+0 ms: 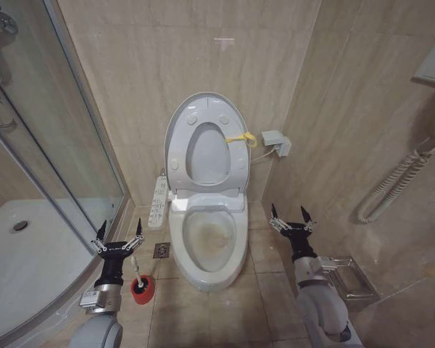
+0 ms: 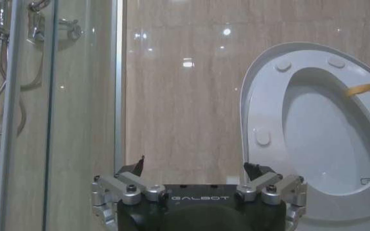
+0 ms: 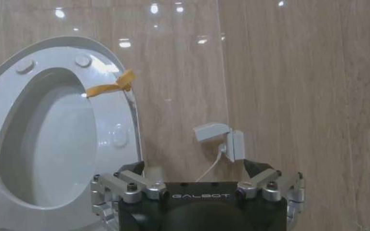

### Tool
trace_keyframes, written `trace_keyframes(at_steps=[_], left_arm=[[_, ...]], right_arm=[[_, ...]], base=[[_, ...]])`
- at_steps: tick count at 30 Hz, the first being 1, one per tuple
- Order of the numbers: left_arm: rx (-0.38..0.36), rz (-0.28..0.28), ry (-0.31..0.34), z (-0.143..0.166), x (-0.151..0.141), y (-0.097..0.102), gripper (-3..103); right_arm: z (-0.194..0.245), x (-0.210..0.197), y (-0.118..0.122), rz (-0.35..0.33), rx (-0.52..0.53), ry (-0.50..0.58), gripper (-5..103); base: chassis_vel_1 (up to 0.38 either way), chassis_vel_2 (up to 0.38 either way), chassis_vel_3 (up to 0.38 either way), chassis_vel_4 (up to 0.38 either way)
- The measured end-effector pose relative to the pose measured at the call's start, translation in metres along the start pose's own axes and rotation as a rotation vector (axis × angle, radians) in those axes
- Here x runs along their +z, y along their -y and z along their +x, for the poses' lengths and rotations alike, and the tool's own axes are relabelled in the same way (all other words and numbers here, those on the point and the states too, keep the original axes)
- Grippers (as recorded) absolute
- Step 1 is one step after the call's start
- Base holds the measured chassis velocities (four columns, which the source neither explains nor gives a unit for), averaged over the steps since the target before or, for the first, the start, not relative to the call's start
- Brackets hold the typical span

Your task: Open the toilet lid, clean the toilet bowl with a toilet brush, close the toilet lid, and flush.

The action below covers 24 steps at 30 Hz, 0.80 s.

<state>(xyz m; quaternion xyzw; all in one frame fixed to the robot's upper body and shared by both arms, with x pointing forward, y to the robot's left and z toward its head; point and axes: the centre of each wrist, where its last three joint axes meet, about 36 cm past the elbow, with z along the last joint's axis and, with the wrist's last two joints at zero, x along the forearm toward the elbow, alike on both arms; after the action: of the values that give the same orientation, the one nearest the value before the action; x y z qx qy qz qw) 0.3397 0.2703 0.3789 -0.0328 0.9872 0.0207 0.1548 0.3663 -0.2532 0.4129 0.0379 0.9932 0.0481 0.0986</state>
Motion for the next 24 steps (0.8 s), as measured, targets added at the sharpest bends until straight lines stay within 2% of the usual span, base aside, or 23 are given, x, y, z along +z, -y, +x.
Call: trace_keyframes(at_steps=[24], left_arm=[[0.0,0.0,0.0,0.0,0.0,0.0,100]], right_arm=[[0.0,0.0,0.0,0.0,0.001,-0.001,100]], base=[[0.0,0.0,0.0,0.0]])
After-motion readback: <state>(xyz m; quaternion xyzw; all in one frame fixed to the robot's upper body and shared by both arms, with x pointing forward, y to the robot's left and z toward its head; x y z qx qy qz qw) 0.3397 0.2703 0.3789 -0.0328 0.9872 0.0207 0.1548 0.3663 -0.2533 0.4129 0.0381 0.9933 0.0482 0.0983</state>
